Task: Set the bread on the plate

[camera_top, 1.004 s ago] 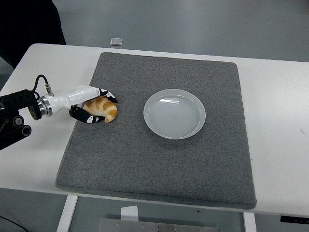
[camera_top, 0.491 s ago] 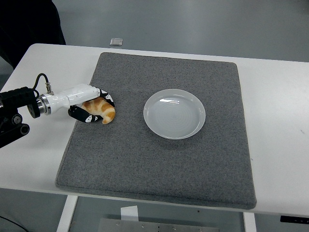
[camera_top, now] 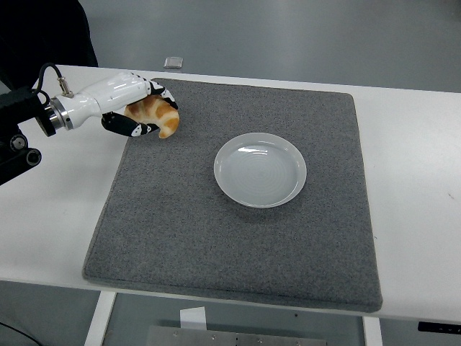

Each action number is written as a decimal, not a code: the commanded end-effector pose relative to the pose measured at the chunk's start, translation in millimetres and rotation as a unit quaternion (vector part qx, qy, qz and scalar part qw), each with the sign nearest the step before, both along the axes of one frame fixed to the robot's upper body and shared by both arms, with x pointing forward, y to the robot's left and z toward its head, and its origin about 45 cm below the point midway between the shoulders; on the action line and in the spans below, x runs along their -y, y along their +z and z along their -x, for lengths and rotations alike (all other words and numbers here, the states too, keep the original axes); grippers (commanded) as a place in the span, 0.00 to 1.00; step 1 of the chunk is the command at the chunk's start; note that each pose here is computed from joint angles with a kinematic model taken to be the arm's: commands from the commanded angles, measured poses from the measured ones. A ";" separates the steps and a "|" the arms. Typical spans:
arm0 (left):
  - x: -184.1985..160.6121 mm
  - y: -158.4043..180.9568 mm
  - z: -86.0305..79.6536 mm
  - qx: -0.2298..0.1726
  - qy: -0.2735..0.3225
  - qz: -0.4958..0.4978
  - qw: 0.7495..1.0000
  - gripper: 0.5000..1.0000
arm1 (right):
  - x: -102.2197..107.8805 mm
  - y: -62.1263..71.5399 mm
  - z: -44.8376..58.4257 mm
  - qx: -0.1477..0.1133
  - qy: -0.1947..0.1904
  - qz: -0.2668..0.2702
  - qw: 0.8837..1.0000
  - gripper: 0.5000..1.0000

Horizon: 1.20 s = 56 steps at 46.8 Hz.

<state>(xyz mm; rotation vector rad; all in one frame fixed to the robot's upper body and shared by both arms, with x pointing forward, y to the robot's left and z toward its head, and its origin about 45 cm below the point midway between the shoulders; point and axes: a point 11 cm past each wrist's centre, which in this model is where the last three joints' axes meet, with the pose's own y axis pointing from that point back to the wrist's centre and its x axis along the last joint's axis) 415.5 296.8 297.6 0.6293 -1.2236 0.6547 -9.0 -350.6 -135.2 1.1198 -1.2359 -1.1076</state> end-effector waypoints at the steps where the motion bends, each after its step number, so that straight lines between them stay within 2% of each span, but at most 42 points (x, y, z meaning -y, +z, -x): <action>1: 5.9 16.9 -6.7 0.006 -0.009 -0.003 1.000 0.00 | 0.0 0.0 -0.4 0.000 0.000 0.000 1.000 0.90; 7: 15.2 40.8 -15.1 -0.005 -0.023 -0.011 1.000 0.00 | 0.0 0.0 -0.4 0.000 0.000 0.000 1.000 0.90; 19: 34.1 92.2 -26.5 0.019 -0.044 -0.001 0.999 0.00 | 0.0 0.0 0.5 0.000 0.000 0.000 1.000 0.90; 29: 53.4 125.8 -28.4 0.025 -0.070 -0.003 0.997 0.00 | 0.0 0.0 0.5 0.000 0.000 0.000 1.000 0.90; 32: 59.4 129.4 -27.8 0.026 -0.077 -0.005 0.997 0.00 | 0.0 0.0 -0.4 0.000 0.000 0.000 1.000 0.90; 48: 138.3 120.1 -21.6 0.014 -0.160 0.006 0.987 0.00 | 0.0 0.0 -0.4 0.000 0.000 0.000 1.000 0.90; 56: 153.6 108.2 -20.2 0.003 -0.172 0.000 0.985 0.00 | 0.0 0.0 -0.4 0.000 0.000 0.000 1.000 0.90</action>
